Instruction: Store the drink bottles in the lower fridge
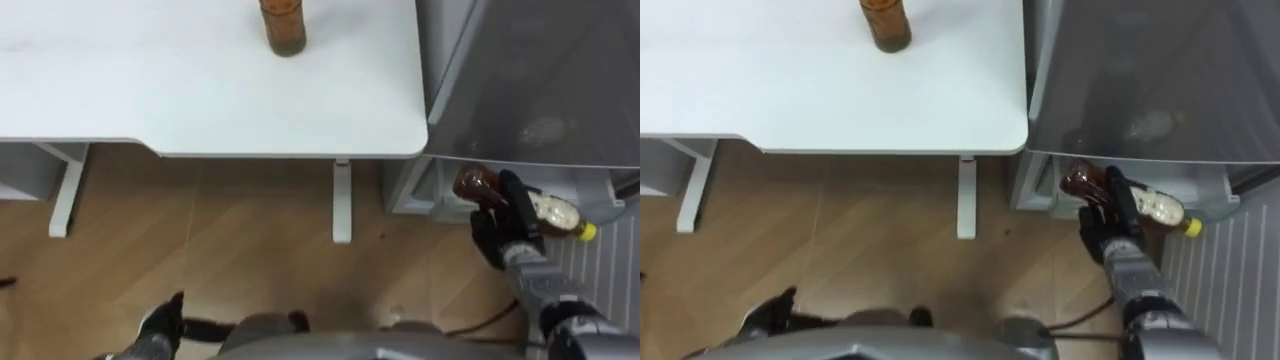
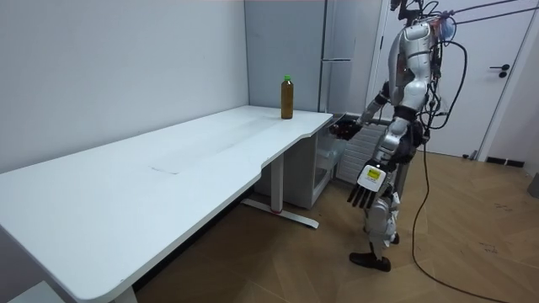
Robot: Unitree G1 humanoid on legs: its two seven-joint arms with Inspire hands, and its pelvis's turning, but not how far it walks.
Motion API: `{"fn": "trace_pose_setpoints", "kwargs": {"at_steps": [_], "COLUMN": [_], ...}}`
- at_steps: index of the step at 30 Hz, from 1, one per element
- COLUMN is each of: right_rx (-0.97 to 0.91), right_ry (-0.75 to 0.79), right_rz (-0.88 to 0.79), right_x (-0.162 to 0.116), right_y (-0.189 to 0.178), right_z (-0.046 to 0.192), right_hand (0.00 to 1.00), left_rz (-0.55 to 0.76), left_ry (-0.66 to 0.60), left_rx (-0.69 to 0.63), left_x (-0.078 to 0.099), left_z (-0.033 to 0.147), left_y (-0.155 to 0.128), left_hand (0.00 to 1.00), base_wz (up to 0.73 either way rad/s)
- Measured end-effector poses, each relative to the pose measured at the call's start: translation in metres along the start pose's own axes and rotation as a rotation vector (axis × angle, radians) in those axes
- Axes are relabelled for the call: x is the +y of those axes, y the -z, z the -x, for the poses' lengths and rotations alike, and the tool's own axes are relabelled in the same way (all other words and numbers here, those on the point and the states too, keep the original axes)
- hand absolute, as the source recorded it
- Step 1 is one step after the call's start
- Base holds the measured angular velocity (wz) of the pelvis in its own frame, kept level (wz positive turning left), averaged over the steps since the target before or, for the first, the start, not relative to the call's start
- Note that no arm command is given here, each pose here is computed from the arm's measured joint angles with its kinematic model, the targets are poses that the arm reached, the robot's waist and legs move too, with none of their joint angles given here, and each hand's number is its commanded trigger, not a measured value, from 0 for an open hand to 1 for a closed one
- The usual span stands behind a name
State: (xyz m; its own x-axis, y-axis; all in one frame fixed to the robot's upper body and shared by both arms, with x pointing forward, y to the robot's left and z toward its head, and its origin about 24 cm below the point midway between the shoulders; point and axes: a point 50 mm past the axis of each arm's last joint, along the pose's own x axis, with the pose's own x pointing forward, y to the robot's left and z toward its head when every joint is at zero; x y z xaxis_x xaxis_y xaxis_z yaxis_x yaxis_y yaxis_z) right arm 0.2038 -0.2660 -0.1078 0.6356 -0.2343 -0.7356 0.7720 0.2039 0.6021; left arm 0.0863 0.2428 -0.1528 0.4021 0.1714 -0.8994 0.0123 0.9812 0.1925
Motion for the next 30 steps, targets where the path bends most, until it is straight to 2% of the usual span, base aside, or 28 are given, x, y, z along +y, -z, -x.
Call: {"fn": "trace_pose_setpoints", "kwargs": {"at_steps": [5, 10, 23, 30], "right_rx": [-0.011, -0.053, -0.189, -0.241], "right_ry": [-0.029, -0.029, -0.045, -0.085], "right_rz": [-0.027, -0.012, 0.081, 0.099], "right_x": [0.026, 0.034, 0.080, 0.123], "right_y": [-0.006, -0.025, -0.081, -0.095], "right_z": [-0.006, -0.006, -0.001, 0.006], "right_hand": [1.00, 1.00, 1.00, 1.00], "left_rz": [-0.010, -0.014, -0.041, -0.078], "left_ry": [-0.022, -0.053, -0.148, -0.182], "left_rx": [-0.049, -0.107, -0.131, -0.151], "left_x": [0.004, 0.008, 0.014, 0.018], "left_z": [-0.007, -0.010, -0.010, -0.008], "left_y": [-0.028, -0.053, -0.063, -0.065], "left_hand": [0.00, 0.00, 0.00, 0.00], "base_wz": [0.13, 0.17, -0.04, 0.02]}}
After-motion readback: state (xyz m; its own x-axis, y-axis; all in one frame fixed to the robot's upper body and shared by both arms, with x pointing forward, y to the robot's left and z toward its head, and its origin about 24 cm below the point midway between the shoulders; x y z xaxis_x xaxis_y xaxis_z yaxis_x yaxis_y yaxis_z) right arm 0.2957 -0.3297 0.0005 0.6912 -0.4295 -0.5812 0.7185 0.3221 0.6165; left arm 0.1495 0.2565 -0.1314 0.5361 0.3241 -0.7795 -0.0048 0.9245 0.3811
